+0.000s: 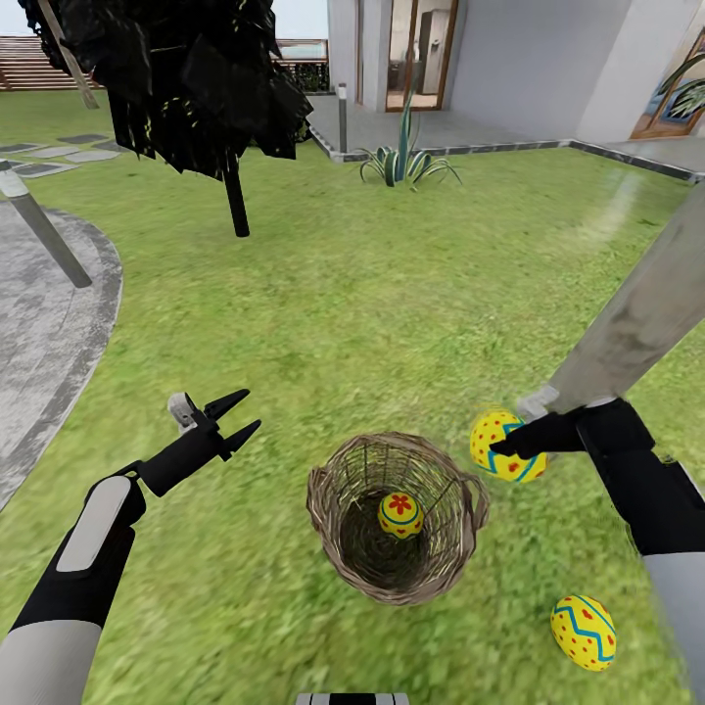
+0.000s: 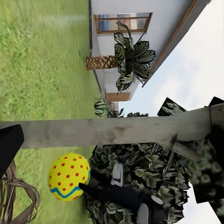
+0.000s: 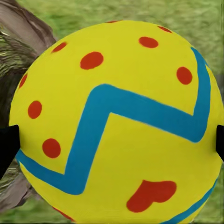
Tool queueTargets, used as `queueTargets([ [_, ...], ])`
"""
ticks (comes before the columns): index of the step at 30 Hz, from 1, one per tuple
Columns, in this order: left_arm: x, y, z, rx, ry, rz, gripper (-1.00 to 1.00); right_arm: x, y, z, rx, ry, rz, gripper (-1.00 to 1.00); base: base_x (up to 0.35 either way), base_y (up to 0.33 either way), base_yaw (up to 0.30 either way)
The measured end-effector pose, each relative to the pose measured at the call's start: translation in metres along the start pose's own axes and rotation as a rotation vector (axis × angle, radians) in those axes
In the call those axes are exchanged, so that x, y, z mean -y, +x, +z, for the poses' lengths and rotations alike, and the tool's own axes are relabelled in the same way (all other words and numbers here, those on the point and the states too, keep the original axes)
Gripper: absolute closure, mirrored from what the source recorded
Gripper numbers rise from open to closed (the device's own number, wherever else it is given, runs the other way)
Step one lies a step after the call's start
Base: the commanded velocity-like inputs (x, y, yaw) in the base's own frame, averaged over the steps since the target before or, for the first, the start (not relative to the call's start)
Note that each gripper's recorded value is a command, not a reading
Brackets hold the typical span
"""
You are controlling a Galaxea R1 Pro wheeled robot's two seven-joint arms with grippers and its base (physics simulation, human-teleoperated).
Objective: Take the three Easter eggs out of the wicker basket on the lawn in the garden, then place them on the lawn next to a single tree (choose any tree) so that all three eggs are next to the same tree and none are left in the basket.
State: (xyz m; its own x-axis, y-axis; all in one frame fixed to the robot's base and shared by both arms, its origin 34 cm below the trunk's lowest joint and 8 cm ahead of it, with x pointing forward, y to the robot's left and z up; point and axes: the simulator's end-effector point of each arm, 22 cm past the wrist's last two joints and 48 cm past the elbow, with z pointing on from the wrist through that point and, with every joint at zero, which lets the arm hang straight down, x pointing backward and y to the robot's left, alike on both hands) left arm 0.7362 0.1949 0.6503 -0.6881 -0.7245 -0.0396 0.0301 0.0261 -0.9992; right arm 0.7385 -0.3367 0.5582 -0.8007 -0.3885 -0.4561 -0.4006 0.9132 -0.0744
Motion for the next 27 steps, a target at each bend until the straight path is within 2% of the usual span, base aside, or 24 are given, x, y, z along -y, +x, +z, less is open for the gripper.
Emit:
queueTargets([
  [9, 0.0, 0.0, 0.0, 0.001, 0.001, 0.0, -1.0, 0.018, 0.061, 0.016, -0.126, 0.008, 0.041, 1.0, 0.0, 0.0, 0.0],
  [14, 0.0, -0.001, 0.0, 0.002, 0.001, 0.0, -1.0, 0.051, 0.103, 0.017, -0.22, 0.045, 0.072, 1.0, 0.0, 0.0, 0.0],
  [20, 0.0, -0.001, 0.0, 0.002, 0.001, 0.0, -1.0, 0.07, 0.151, 0.023, -0.323, 0.058, 0.125, 1.0, 0.0, 0.0, 0.0],
  [24, 0.0, 0.0, 0.0, 0.001, 0.001, 0.0, -1.0, 0.081, 0.183, 0.027, -0.373, 0.056, 0.13, 1.0, 0.0, 0.0, 0.0],
  [27, 0.0, 0.0, 0.0, 0.001, 0.001, 0.0, -1.0, 0.084, 0.198, 0.035, -0.374, 0.036, 0.096, 1.0, 0.0, 0.0, 0.0],
])
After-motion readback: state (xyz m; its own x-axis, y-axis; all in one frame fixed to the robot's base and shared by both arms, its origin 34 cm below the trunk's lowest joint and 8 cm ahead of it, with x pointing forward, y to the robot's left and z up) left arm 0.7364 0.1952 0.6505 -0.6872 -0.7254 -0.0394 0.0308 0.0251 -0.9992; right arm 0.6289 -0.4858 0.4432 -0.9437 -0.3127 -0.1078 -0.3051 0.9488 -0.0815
